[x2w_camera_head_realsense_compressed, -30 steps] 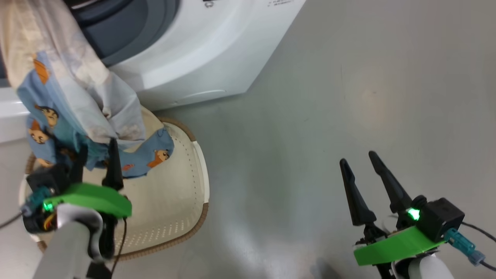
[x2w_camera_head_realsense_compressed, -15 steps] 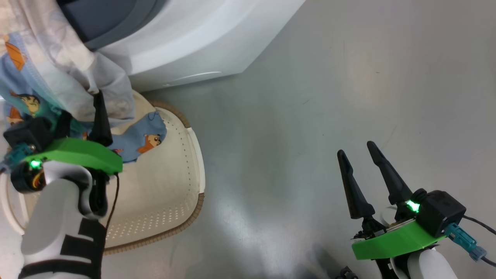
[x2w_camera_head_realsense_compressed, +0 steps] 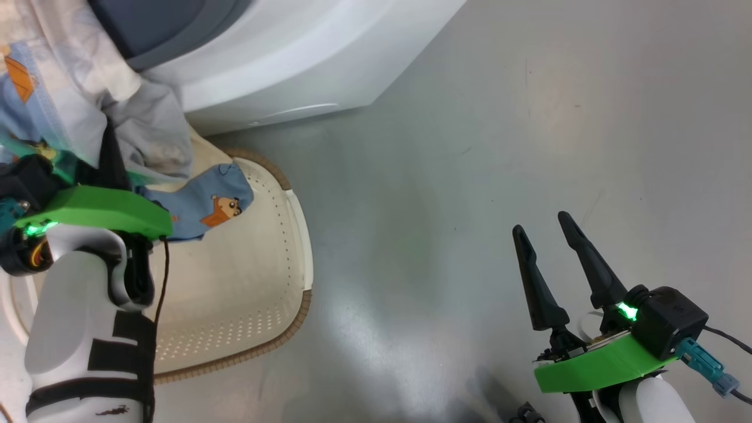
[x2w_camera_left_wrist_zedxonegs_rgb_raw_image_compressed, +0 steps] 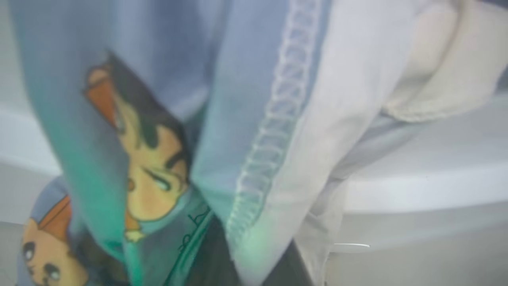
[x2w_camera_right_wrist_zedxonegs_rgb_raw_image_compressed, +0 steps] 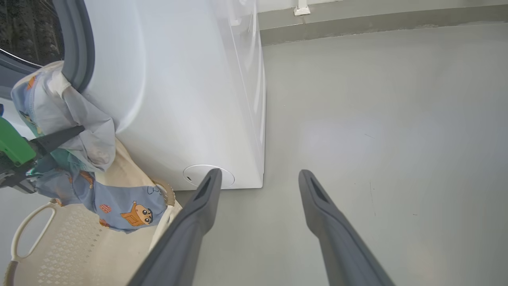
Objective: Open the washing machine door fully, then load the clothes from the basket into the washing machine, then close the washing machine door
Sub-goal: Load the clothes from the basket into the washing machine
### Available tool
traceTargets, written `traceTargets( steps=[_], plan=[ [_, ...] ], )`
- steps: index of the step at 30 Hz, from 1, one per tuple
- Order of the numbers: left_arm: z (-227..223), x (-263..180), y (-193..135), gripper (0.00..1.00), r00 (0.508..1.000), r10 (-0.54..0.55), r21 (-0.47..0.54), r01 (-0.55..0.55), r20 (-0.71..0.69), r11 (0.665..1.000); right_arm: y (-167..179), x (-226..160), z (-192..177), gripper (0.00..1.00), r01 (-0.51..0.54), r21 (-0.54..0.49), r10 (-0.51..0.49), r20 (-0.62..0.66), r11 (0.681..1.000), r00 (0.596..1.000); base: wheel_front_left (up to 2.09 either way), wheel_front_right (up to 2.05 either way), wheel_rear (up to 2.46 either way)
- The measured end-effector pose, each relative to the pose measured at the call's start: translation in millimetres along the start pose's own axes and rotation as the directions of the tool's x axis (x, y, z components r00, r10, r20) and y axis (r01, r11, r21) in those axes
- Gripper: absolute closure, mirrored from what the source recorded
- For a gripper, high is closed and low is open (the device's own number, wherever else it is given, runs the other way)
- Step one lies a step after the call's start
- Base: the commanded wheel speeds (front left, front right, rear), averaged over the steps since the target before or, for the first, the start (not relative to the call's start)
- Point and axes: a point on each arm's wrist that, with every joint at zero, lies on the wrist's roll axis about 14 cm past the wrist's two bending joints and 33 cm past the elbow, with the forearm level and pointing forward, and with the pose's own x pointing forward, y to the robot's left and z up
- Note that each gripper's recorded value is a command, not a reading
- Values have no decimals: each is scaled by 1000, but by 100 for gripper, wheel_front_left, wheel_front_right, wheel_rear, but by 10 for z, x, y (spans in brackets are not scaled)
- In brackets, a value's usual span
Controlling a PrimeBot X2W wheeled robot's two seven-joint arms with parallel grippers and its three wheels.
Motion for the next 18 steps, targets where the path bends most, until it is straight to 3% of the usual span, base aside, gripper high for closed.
traceTargets(
  steps=[12, 18],
  plan=[
    [233, -372, 218, 100, 995, 72, -29, -70, 74, 997, 107, -3, 97, 0, -32, 12, 31, 29, 999, 999, 0, 0, 0],
    [626, -493, -66, 100, 982, -3, -34, 9, 190, 999, 166, -26, 162, 0, -47, 27, 46, 47, 999, 998, 0, 0, 0]
  ],
)
